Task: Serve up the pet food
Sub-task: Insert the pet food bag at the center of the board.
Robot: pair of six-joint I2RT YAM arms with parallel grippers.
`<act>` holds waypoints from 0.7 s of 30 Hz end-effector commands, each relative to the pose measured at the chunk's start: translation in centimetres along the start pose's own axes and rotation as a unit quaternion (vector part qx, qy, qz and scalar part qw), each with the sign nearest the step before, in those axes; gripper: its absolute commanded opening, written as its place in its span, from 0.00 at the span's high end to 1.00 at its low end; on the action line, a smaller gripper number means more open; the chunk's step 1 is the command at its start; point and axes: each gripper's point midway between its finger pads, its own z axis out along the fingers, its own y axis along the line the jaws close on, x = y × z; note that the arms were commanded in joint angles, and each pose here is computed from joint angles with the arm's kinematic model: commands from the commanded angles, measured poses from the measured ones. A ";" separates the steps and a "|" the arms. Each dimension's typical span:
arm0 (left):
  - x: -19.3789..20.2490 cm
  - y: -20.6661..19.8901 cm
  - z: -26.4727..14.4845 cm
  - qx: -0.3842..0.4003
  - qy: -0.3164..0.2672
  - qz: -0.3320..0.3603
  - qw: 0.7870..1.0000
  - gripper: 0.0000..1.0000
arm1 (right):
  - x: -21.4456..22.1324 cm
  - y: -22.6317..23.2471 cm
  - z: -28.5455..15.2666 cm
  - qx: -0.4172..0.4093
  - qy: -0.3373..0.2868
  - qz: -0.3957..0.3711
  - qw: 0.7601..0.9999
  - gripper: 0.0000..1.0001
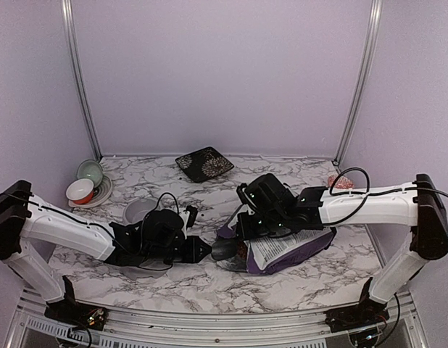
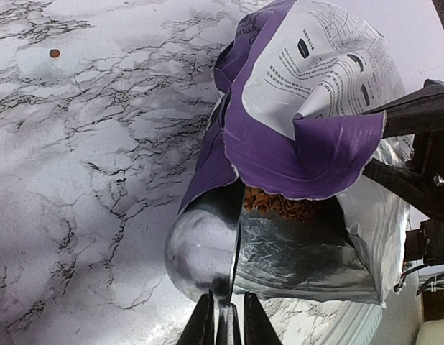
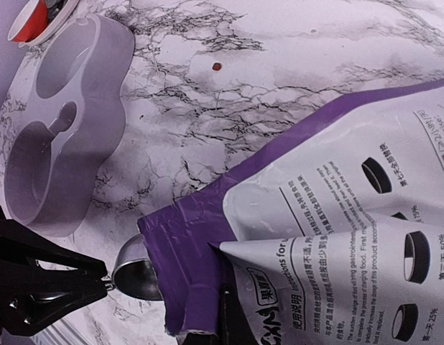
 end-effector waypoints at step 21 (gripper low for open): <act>0.1 -1.0 1.8 0.018 0.008 -0.034 0.999 1.00 | 0.7 0.5 0.6 0.005 0.024 -0.003 1.000 1.00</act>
